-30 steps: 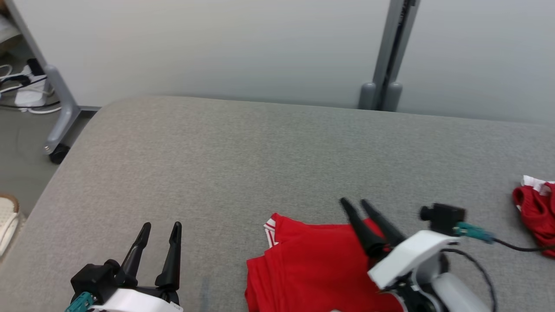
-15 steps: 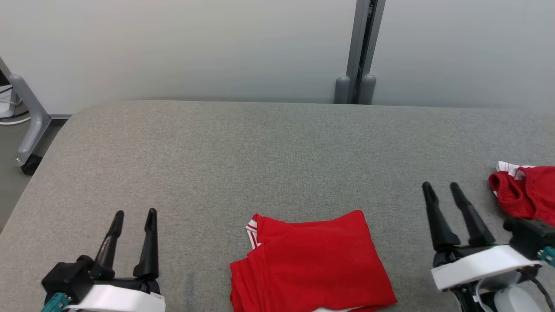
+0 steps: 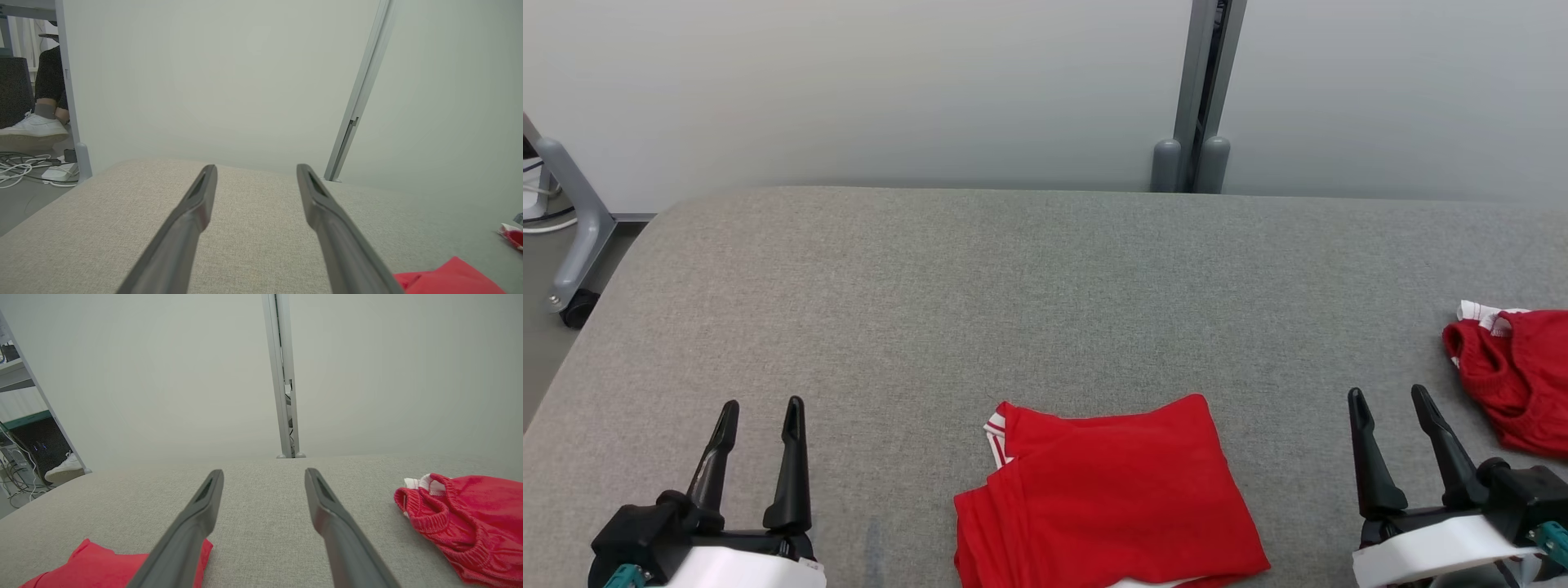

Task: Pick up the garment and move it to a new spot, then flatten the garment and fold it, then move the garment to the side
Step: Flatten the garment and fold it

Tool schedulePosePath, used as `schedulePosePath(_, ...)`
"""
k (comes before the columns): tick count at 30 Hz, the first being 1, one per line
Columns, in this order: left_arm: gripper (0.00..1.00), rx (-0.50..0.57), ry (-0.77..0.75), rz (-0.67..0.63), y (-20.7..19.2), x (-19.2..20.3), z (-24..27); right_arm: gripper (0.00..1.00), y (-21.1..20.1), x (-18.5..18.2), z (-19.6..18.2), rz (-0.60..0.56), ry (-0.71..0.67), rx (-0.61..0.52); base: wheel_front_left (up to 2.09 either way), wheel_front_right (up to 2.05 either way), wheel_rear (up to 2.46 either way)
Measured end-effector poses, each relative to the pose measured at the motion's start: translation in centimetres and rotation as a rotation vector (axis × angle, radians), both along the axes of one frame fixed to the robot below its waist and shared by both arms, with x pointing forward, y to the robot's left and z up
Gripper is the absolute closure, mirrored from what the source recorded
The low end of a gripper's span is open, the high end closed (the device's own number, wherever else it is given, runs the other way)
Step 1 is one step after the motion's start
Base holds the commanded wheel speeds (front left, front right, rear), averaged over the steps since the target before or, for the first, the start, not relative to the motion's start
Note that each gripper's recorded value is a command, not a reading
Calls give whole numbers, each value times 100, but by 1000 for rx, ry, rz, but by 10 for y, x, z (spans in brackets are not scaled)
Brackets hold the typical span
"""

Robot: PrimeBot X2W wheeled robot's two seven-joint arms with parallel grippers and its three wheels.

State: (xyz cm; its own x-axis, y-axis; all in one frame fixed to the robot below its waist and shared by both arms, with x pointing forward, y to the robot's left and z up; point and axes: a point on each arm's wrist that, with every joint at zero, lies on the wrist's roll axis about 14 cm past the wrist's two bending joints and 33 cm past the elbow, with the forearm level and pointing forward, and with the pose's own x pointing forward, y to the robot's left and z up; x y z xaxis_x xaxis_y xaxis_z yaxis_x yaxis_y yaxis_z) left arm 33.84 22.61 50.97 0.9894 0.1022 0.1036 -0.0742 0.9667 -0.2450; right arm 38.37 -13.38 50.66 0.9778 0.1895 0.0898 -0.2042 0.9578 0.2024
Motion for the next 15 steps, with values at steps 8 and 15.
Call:
schedulePosePath(8, 0, 22, -9, -20, -7, 2, 3, 0, -4, -2, 10, -14, -36, -19, 0, 0, 0)
schedulePosePath(15, 0, 21, -10, -36, -12, 2, 4, 0, -3, -4, 8, -15, -26, -13, 0, 0, 0)
